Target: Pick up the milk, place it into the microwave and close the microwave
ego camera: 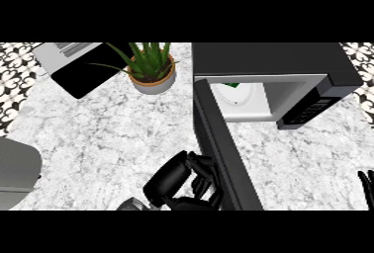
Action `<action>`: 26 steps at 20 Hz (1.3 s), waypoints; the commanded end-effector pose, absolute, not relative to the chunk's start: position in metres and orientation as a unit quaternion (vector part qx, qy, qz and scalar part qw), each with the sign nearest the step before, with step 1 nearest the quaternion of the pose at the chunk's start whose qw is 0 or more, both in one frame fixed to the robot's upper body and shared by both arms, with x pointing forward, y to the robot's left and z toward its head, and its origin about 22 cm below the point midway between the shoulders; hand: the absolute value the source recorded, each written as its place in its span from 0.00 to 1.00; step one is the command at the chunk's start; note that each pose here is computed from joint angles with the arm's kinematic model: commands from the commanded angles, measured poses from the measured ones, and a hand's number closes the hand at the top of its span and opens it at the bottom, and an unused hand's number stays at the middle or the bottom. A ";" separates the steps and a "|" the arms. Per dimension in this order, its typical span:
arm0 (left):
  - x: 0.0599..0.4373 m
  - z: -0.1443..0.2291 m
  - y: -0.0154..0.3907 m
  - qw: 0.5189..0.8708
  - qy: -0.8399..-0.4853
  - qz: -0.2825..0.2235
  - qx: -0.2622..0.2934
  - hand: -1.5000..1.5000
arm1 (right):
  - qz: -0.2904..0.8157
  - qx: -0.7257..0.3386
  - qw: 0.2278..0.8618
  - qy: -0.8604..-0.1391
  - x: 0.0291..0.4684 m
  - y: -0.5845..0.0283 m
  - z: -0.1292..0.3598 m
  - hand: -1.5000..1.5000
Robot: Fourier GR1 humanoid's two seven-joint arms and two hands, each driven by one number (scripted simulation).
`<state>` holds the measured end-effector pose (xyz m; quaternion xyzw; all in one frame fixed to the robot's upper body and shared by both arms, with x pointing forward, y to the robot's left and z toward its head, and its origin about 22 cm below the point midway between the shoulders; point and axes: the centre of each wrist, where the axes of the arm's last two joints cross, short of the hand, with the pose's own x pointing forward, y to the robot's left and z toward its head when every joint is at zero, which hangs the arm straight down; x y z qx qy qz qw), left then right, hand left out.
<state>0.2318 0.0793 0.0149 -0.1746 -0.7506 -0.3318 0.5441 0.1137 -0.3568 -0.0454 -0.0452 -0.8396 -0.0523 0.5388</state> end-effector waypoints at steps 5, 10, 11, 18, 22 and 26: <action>0.246 -0.013 0.024 0.571 -0.709 -0.389 -0.139 1.00 | -0.034 -0.020 0.502 -0.864 0.117 -0.359 -0.007 0.00; 0.245 -0.020 0.008 0.589 -0.674 -0.418 -0.157 1.00 | -0.021 0.024 0.494 -0.869 0.137 -0.362 0.019 0.00; 0.241 -0.021 0.004 0.598 -0.663 -0.421 -0.158 1.00 | -0.009 0.031 0.500 -0.865 0.125 -0.363 0.013 0.00; 0.254 0.000 -0.007 0.590 -0.700 -0.362 -0.177 0.00 | 0.032 0.097 0.471 -0.876 0.153 -0.345 0.041 0.00; 0.267 0.021 -0.011 0.574 -0.728 -0.314 -0.205 1.00 | 0.045 0.114 0.464 -0.877 0.153 -0.344 0.048 0.00; 0.280 0.035 -0.015 0.561 -0.745 -0.295 -0.206 1.00 | 0.073 0.131 0.447 -0.882 0.163 -0.346 0.068 0.00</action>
